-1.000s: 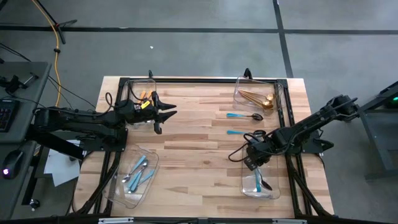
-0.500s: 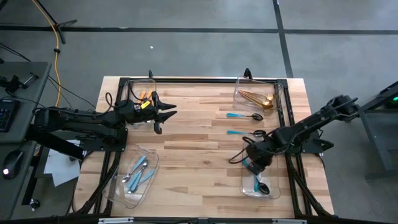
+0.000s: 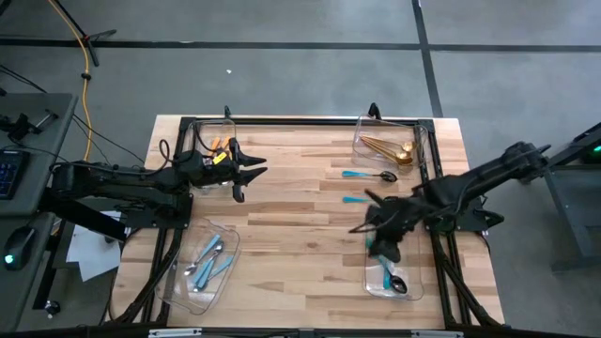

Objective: Sort silverware by color (type)
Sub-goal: Adjust the bottom right transparent bin on the table

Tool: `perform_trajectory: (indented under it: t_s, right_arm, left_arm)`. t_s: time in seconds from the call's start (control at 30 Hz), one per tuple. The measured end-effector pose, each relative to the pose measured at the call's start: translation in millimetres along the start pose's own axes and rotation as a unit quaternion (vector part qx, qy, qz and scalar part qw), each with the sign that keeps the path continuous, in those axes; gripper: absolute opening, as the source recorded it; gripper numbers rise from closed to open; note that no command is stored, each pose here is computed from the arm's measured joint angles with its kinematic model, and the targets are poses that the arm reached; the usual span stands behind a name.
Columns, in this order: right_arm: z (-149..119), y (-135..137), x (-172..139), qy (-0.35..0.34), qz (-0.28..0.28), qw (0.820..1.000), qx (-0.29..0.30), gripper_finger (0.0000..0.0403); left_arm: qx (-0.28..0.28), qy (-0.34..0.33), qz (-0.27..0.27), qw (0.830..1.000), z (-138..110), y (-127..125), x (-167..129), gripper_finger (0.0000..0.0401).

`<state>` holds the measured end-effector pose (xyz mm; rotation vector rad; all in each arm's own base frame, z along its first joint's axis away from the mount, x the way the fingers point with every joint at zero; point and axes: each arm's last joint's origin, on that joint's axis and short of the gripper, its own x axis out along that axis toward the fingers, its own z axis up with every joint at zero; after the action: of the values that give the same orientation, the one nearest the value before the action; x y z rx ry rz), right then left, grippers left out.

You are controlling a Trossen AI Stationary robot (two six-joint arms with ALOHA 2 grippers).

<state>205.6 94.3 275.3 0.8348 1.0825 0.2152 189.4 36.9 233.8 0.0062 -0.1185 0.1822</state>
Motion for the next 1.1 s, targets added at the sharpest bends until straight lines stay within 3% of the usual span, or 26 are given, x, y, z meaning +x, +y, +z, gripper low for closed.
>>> perform_trajectory:
  t_s: [0.1, 0.17, 0.27, 0.37, 0.43, 0.5, 0.7, 0.77, 0.87, 1.1]
  right_arm:
    - [16.4, 19.2, -21.5, -0.124, -0.043, 0.983, -0.129, 0.0114]
    - [25.8, 30.3, -35.8, -0.207, -0.106, 0.947, -0.221, 0.0114]
    - [38.0, 40.7, -53.4, -0.316, -0.245, 0.856, -0.328, 0.0114]
    - [48.0, 41.0, -64.4, -0.382, -0.39, 0.759, -0.355, 0.0114]
    - [54.5, 36.5, -70.6, -0.388, -0.452, 0.72, -0.355, 0.0114]
    - [62.9, 28.1, -75.0, -0.375, -0.469, 0.716, -0.354, 0.0114]
    - [86.4, -25.8, -62.5, -0.323, -0.378, 0.788, -0.363, 0.0114]
    - [92.2, -48.3, -55.7, -0.328, -0.346, 0.797, -0.37, 0.0114]
    - [98.4, -75.8, -49.8, -0.382, -0.3, 0.785, -0.384, 0.0114]
    - [91.2, -108.5, -52.7, -0.539, -0.193, 0.702, -0.423, 0.0114]
  left_arm:
    - [0.0, 0.0, 0.0, 1.0, 0.1, 0.0, 0.0, 0.0106]
    - [0.0, -0.001, 0.0, 1.0, 0.1, 0.0, 0.0, 0.0106]
    - [0.0, -0.001, 0.0, 1.0, 0.2, 0.0, 0.0, 0.0106]
    - [0.004, -0.001, 0.0, 1.0, 0.2, 0.0, 0.0, 0.0106]
    - [0.005, -0.001, 0.0, 1.0, 0.2, 0.0, 0.0, 0.0106]
    - [0.006, -0.001, 0.001, 1.0, 0.2, 0.1, 0.0, 0.0106]
    - [0.009, -0.001, 0.001, 1.0, 0.2, 0.1, 0.0, 0.0106]
    - [0.009, -0.001, 0.001, 1.0, 0.2, 0.0, 0.0, 0.0106]
    - [0.009, -0.001, 0.001, 1.0, 0.2, 0.0, 0.0, 0.0106]
    - [0.038, -0.002, 0.005, 0.999, 0.4, 0.3, 0.0, 0.0106]
